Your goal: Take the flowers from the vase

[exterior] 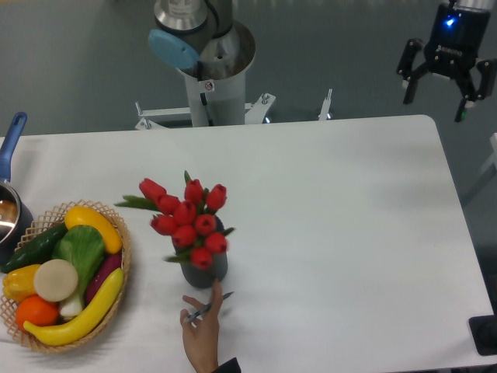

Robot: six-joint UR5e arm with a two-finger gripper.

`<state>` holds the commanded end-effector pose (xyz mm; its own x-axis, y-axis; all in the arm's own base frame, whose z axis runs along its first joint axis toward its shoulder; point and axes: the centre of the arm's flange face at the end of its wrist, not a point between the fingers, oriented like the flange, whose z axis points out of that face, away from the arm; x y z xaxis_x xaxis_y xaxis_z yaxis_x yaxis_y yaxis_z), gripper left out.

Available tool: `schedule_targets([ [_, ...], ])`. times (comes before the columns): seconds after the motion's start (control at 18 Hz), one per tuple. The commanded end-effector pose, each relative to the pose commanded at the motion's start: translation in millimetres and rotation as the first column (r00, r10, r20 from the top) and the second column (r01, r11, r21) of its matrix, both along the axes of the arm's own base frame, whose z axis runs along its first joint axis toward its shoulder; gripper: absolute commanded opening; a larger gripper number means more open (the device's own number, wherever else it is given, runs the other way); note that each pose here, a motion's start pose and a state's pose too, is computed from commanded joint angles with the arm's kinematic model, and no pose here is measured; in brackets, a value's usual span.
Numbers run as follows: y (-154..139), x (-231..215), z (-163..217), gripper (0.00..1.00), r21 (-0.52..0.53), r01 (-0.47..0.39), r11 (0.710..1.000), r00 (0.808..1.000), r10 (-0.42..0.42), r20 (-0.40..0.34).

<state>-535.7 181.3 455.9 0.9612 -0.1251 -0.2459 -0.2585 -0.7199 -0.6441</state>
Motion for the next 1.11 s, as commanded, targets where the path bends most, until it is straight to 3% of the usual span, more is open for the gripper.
schedule_targets([
  [0.22,8.8,15.1,-12.3,1.0,0.063,0.002,0.998,1.0,-0.002,0.001],
  [0.44,35.1,30.6,-11.9,1.0,0.1,-0.049,0.994,0.994,0.039,0.101],
  [0.72,102.0,54.7,-30.4,1.0,0.1,0.055,0.993,0.984,-0.071,0.163],
  [1.11,162.8,87.0,-57.0,1.0,0.146,0.172,0.974,0.961,-0.199,0.193],
])
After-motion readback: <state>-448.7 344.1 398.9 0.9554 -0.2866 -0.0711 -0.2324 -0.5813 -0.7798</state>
